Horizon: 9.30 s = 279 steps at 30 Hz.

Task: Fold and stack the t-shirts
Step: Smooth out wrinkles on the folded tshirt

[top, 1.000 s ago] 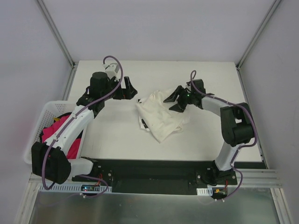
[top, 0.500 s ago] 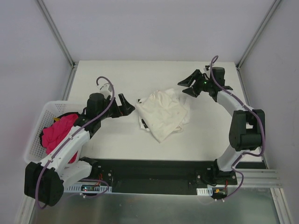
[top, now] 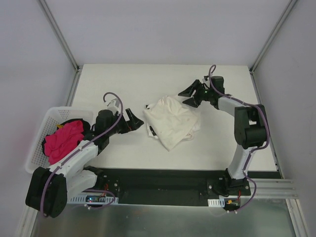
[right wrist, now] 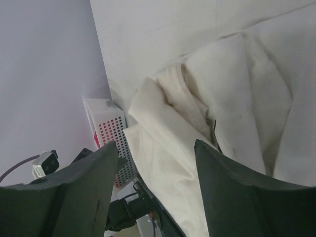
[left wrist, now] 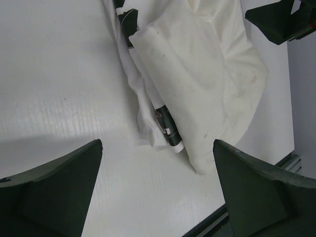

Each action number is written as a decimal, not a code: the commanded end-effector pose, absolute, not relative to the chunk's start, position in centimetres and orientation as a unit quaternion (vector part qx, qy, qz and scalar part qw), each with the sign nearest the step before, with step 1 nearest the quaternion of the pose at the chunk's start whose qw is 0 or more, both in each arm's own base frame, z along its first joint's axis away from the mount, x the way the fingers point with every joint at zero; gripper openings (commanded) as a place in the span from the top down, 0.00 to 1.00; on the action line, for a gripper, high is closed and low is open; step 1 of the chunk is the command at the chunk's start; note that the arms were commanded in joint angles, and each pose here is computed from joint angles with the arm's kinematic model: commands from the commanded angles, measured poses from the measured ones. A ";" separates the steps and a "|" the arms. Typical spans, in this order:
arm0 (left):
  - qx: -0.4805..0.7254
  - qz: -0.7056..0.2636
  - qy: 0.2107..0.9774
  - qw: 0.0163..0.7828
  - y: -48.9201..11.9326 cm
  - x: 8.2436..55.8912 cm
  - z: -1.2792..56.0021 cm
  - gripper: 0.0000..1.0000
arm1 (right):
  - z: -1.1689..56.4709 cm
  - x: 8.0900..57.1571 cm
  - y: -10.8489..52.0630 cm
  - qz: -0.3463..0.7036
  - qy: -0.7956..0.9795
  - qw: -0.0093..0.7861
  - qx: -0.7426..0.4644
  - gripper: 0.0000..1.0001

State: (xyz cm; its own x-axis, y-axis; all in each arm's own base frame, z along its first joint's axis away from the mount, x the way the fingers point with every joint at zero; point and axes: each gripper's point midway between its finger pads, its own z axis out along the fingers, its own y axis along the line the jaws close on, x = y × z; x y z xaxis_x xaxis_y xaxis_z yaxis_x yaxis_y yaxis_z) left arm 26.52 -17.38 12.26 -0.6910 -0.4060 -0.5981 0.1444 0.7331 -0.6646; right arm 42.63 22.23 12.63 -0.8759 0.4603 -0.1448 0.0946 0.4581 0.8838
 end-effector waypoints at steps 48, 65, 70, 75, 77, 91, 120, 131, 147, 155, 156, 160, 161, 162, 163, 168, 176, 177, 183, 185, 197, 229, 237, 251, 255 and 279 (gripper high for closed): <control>-0.001 -0.474 0.811 0.342 -28.3 31.7 11.6 0.16 | 10.5 39.3 23.4 0.527 0.820 0.165 0.150 0.37; 0.009 -0.480 0.816 0.320 -29.4 31.9 10.7 0.44 | 10.6 39.6 23.6 0.536 0.814 0.163 0.152 0.56; 0.011 -0.481 0.820 0.311 -29.5 31.9 10.5 0.59 | 10.1 39.7 23.7 0.535 0.815 0.158 0.155 0.60; 0.012 -0.473 0.826 0.307 -29.4 31.8 10.4 0.70 | 9.8 39.9 23.7 0.537 0.814 0.155 0.158 0.69; 0.014 -0.467 0.829 0.307 -29.2 31.6 10.3 0.70 | 9.8 39.9 23.8 0.538 0.813 0.155 0.158 0.71; 0.037 -0.460 0.830 0.313 -29.2 31.4 12.8 0.09 | 10.0 40.0 23.8 0.539 0.811 0.157 0.162 0.73; 0.066 -0.446 0.855 0.254 -32.8 31.1 14.6 0.13 | 9.7 40.1 24.7 0.548 0.808 0.146 0.161 0.78; 0.066 -0.460 0.852 0.240 -33.1 29.9 13.7 0.15 | 10.2 40.0 23.3 0.547 0.804 0.156 0.171 0.78; 0.065 -0.451 0.864 0.216 -32.7 28.6 11.8 0.61 | 12.0 39.6 24.3 0.556 0.798 0.165 0.163 0.58; 0.066 -0.450 0.868 0.200 -32.5 27.6 10.7 0.76 | 11.5 38.3 26.3 0.554 0.805 0.148 0.151 0.54; 0.066 -0.449 0.868 0.202 -32.5 27.6 10.8 0.77 | 11.2 38.1 26.3 0.553 0.806 0.145 0.152 0.54; 0.064 -0.445 0.867 0.214 -32.1 27.5 11.0 0.76 | 10.3 37.7 26.3 0.549 0.810 0.136 0.155 0.54; 0.064 -0.444 0.868 0.214 -32.0 27.5 11.0 0.76 | 10.3 37.7 26.3 0.549 0.810 0.134 0.155 0.54; 0.063 -0.443 0.868 0.215 -31.9 27.4 10.9 0.76 | 10.2 37.6 26.3 0.550 0.810 0.133 0.155 0.54; 0.064 -0.443 0.867 0.219 -31.9 27.5 11.2 0.76 | 10.3 37.6 26.4 0.551 0.809 0.131 0.156 0.55; 0.066 -0.437 0.869 0.225 -31.4 27.3 11.2 0.75 | 10.6 38.0 26.5 0.555 0.806 0.133 0.156 0.64; 0.070 -0.425 0.873 0.228 -31.2 27.4 10.8 0.74 | 10.3 38.9 26.9 0.561 0.802 0.125 0.163 0.91; 0.070 -0.424 0.874 0.227 -31.1 27.4 10.8 0.74 | 10.4 39.1 27.0 0.562 0.801 0.125 0.162 0.94; 0.076 -0.414 0.875 0.240 -30.8 28.0 11.1 0.74 | 10.5 39.4 27.1 0.566 0.799 0.124 0.162 0.99; 0.080 -0.409 0.874 0.249 -30.6 28.4 11.5 0.73 | 10.8 39.5 27.1 0.568 0.798 0.125 0.161 0.99; 0.081 -0.372 0.877 0.294 -28.6 31.5 13.2 0.71 | 11.2 39.6 27.3 0.579 0.789 0.130 0.159 0.99; 0.117 -0.370 0.867 0.313 -28.9 36.8 14.9 0.71 | 12.0 37.6 28.1 0.625 0.752 0.132 0.163 0.76; 0.120 -0.366 0.869 0.312 -28.7 36.8 14.5 0.71 | 12.1 38.8 23.9 0.611 0.747 0.175 0.194 0.52; 0.121 -0.359 0.866 0.325 -28.3 36.7 15.1 0.71 | 13.3 41.6 20.8 0.615 0.729 0.215 0.211 0.50; 0.117 -0.370 0.867 0.313 -28.6 36.2 14.9 0.72 | 12.2 40.6 22.9 0.606 0.742 0.200 0.206 0.49; 0.103 -0.386 0.862 0.313 -27.7 33.7 14.7 0.69 | 5.8 40.1 26.6 0.574 0.787 0.103 0.200 0.27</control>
